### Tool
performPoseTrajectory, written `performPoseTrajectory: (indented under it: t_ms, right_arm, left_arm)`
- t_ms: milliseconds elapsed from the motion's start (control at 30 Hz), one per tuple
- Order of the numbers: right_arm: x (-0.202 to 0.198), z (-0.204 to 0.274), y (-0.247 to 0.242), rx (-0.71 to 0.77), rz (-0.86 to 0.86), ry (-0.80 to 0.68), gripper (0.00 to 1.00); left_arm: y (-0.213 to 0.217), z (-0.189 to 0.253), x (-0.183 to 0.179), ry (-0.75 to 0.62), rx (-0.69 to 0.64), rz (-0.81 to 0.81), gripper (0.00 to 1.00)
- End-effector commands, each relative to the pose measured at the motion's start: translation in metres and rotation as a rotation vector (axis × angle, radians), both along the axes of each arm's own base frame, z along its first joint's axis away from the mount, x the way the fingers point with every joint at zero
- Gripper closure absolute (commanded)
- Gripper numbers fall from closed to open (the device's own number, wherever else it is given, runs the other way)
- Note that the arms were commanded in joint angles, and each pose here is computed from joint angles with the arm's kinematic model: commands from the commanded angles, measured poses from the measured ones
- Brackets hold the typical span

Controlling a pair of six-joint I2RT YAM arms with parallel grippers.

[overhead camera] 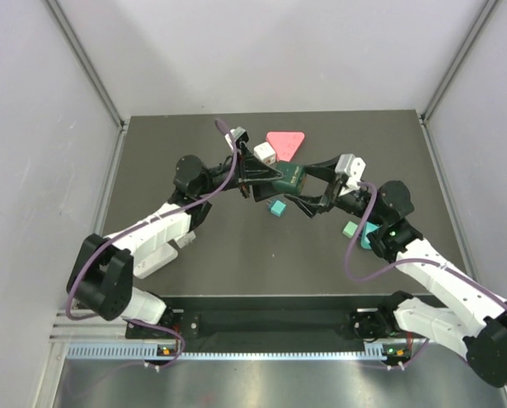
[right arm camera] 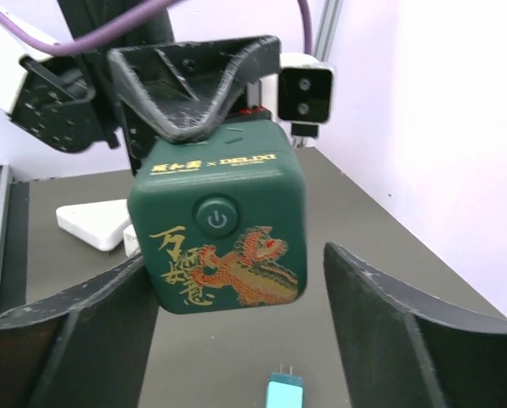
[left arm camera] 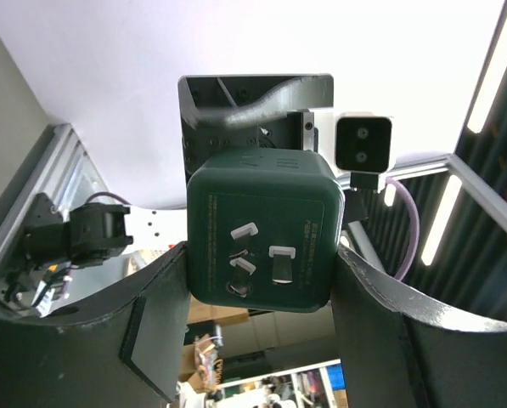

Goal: Insert the plug

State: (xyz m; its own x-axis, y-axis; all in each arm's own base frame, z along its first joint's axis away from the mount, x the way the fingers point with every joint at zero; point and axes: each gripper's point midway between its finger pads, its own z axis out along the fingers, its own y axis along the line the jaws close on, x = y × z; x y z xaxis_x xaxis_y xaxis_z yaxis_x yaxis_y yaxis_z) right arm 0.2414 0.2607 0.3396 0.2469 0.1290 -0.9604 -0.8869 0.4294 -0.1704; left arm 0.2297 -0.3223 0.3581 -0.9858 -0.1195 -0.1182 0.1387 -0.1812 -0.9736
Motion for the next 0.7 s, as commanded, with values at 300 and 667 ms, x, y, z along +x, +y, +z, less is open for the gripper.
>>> performPoseTrajectory:
  t_ms: [300,667]
  right_arm:
    - [0.002,0.041,0.012,0.113,0.036,-0.090,0.64]
    - [0.069,0.000,-0.034,0.073,-0.362,0.080,1.00]
  left_arm:
    - [0.006,0.002,-0.009,0.017,-0.144,-0.070,1.00]
    - [0.023,-0.080,0.068,-0.049,0.151,0.105,0.23]
